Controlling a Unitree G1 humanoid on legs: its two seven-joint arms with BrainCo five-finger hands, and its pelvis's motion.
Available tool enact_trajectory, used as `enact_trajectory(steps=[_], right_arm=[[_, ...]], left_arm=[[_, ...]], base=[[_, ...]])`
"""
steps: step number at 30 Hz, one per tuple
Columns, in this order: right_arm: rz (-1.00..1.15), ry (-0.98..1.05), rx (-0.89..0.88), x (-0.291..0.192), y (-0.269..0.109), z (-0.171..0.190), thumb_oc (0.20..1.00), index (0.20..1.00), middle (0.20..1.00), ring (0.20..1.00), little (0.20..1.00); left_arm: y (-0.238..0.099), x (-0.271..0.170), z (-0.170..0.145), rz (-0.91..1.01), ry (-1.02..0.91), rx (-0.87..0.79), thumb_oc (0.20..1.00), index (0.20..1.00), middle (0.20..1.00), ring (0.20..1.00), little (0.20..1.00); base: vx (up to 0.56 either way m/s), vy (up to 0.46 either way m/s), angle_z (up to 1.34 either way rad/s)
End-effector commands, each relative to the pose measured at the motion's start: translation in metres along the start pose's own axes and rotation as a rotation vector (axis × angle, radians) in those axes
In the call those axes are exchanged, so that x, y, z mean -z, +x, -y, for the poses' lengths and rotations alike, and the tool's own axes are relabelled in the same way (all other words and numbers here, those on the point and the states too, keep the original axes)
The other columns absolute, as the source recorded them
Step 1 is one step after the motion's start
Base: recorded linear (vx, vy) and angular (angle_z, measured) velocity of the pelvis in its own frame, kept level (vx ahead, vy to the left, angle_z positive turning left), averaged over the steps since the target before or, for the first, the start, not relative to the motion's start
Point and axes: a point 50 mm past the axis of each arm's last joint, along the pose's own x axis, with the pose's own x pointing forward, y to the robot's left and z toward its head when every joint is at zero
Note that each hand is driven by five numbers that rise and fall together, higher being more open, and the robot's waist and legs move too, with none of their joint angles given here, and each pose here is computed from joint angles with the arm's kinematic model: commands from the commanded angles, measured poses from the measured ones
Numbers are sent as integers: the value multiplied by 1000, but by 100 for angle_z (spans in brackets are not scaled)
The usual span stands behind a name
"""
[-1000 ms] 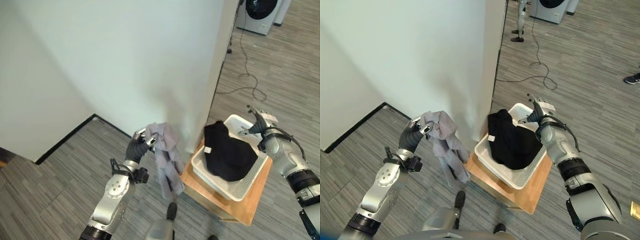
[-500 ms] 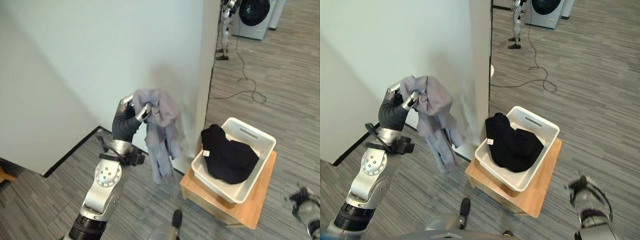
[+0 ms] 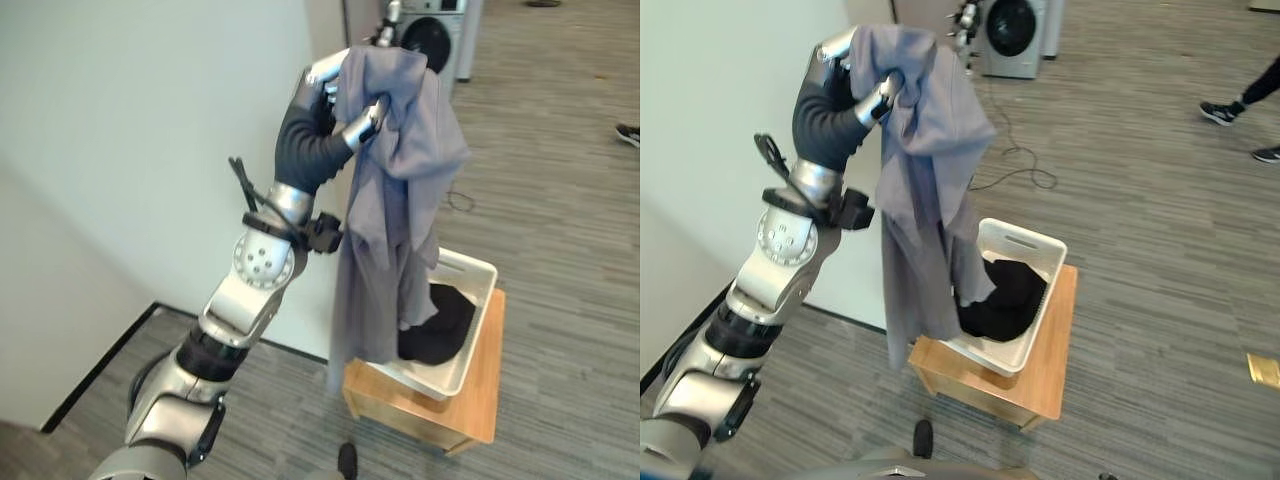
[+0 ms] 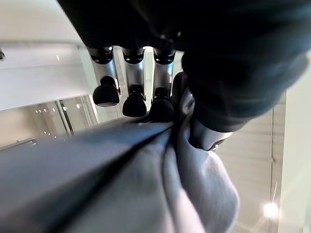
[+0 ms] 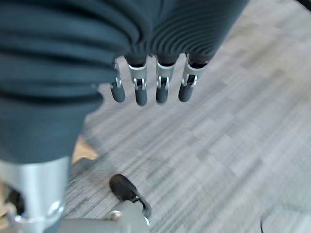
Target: Pick up bed clothes into laundry basket.
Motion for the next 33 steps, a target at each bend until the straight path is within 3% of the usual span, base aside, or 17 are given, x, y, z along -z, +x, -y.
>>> enact_trajectory(steps=[1,2,9,14,27,33], right_arm=[[41,63,29,-15,2,15,1000,1000,1000,1000,1000],[42,90,14,-14,2,11,1000,1000,1000,1000,1000],[108,133,2,-36,1,11,1000,1000,1000,1000,1000],[189,173,40,-62,0,24,1000,1000,1000,1000,1000],[188,198,48,-64,0,24,1000,1000,1000,1000,1000],[176,191,10,-56,-1,5,1000,1000,1000,1000,1000]], left_arm=[[42,-29,-16,180,138,-70,200,200,200,200,200],[63,-33,-22,189,256,-63,200,200,200,200,200],[113,-47,-35,200,590,-45,200,200,200,200,200],[130,-51,-31,197,701,-32,200,200,200,200,200],[132,-32,-24,148,887,4,200,200,200,200,200],[131,-14,-29,65,966,15,200,200,200,200,200]], base=[[0,16,-30],[41,26,-32],[24,12,-21],[6,20,-19],[0,19,-4],[-10,44,-2]])
